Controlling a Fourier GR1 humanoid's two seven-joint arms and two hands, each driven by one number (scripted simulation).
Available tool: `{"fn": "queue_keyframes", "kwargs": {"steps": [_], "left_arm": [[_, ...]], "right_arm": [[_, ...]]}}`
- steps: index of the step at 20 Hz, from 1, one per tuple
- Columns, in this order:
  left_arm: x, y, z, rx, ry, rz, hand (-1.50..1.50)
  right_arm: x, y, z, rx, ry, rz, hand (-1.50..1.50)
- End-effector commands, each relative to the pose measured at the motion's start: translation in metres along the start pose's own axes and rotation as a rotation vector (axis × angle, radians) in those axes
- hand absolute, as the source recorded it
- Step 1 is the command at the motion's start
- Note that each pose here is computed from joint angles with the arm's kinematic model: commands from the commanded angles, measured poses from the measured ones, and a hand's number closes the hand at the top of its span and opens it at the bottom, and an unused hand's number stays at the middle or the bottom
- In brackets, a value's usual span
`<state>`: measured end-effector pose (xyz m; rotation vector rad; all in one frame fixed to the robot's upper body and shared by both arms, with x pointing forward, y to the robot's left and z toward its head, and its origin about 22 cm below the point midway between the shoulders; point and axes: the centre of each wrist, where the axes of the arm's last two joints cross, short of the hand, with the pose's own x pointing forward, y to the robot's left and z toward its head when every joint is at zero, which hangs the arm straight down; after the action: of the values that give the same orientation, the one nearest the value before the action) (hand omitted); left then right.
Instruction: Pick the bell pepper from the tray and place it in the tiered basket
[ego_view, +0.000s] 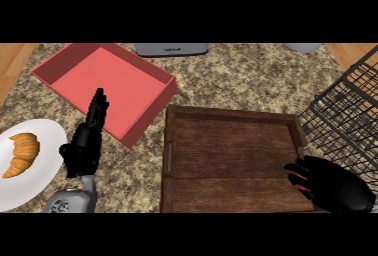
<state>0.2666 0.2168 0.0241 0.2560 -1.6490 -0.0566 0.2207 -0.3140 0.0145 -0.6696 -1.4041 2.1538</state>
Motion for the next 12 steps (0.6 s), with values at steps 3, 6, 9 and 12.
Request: {"fn": "queue_keyframes", "kwargs": {"steps": [3,6,9,12], "left_arm": [[0.002,0.006,0.001,0.004,-0.008,-0.009,0.0],[-0.004,0.003,0.006,-0.022,0.007,0.011,0.0],[-0.002,-0.012,0.011,-0.034,-0.01,0.003,0.0],[0.007,-0.003,0.002,-0.034,-0.013,-0.005,0.0]], "right_arm": [[-0.009,0.051,0.112,0.135,0.331,-0.079,1.5],[0.001,0.053,0.147,0.062,0.404,-0.097,1.5],[0.001,0.039,0.178,-0.033,0.481,-0.096,1.5],[-0.01,0.008,0.205,-0.105,0.498,-0.1,1.5]]}}
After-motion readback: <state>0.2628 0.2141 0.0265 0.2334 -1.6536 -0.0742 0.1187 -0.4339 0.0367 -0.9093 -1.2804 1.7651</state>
